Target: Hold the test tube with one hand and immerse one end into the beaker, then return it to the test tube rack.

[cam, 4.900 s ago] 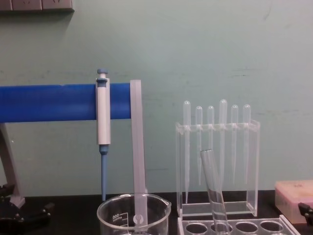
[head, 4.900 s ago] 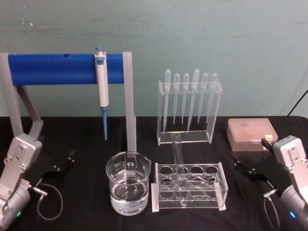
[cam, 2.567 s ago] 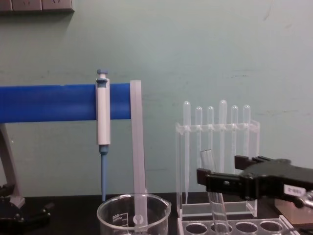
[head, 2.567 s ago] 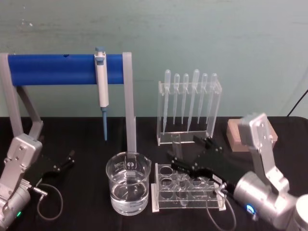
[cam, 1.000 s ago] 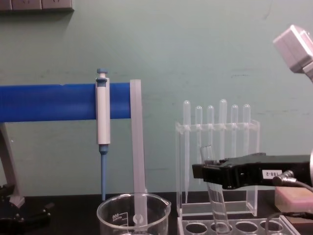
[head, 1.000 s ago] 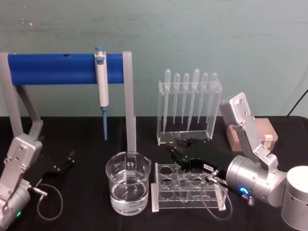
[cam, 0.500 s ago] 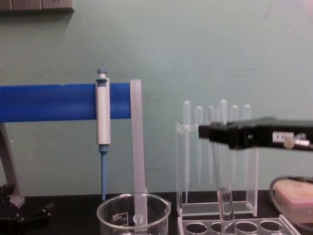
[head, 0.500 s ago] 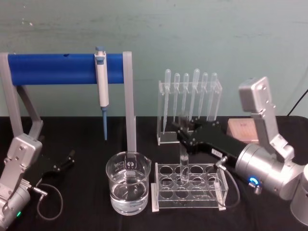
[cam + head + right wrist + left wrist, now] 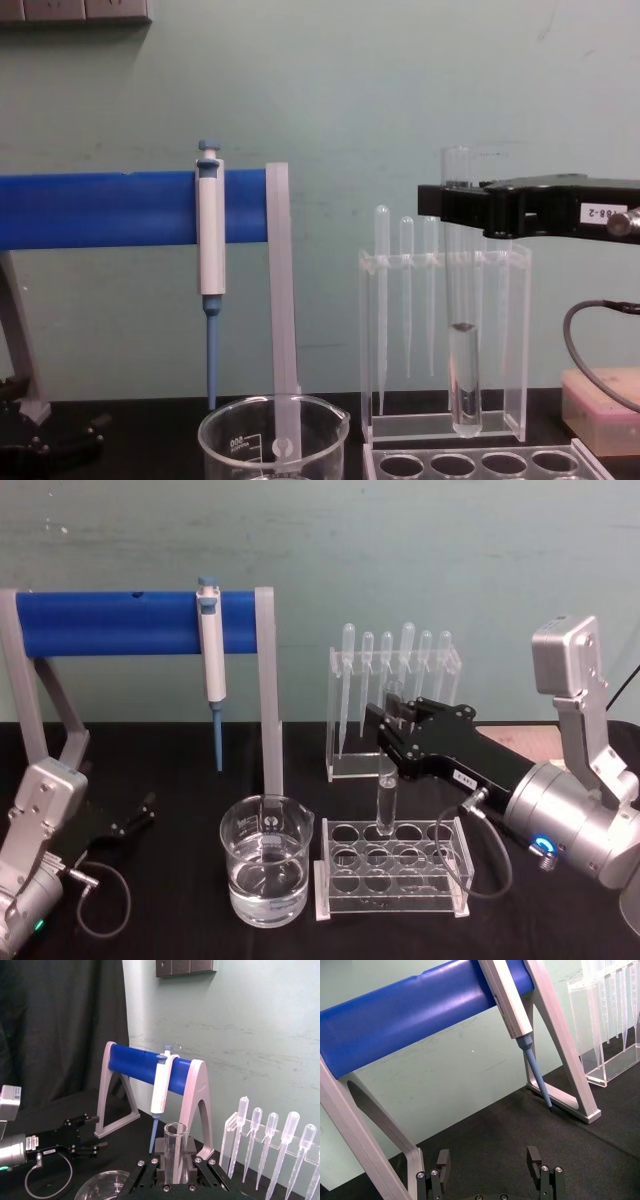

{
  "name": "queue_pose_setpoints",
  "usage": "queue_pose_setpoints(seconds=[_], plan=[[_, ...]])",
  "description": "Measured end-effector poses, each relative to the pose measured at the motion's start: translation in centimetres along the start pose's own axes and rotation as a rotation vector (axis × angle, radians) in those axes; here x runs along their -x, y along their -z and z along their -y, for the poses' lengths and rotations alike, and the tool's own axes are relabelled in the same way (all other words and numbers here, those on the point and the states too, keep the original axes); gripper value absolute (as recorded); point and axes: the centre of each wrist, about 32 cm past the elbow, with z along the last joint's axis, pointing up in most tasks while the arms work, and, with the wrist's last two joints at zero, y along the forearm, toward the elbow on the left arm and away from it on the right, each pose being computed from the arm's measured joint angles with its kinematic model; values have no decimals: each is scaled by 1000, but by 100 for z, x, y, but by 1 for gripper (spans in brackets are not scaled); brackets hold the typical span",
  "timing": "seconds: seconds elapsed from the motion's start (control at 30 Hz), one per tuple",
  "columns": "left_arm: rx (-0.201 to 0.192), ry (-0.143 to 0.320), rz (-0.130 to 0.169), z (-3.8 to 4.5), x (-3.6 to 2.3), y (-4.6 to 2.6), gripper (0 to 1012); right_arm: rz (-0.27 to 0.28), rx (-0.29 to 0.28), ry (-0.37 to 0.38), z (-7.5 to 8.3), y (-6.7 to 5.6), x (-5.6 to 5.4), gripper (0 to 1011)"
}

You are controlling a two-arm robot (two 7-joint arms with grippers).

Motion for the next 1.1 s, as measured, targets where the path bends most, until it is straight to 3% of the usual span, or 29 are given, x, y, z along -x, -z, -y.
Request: queue_pose_setpoints(seconds=[0.4, 0.87, 1.1], plan=[[0, 0, 0, 0, 0, 0, 1000, 11, -13, -18, -38, -9, 77, 225], [0, 0, 0, 0, 0, 0, 1000, 29, -93, -113, -353, -151, 357, 224], [0, 0, 0, 0, 0, 0, 1000, 17, -92, -133, -488, -98, 438, 224]])
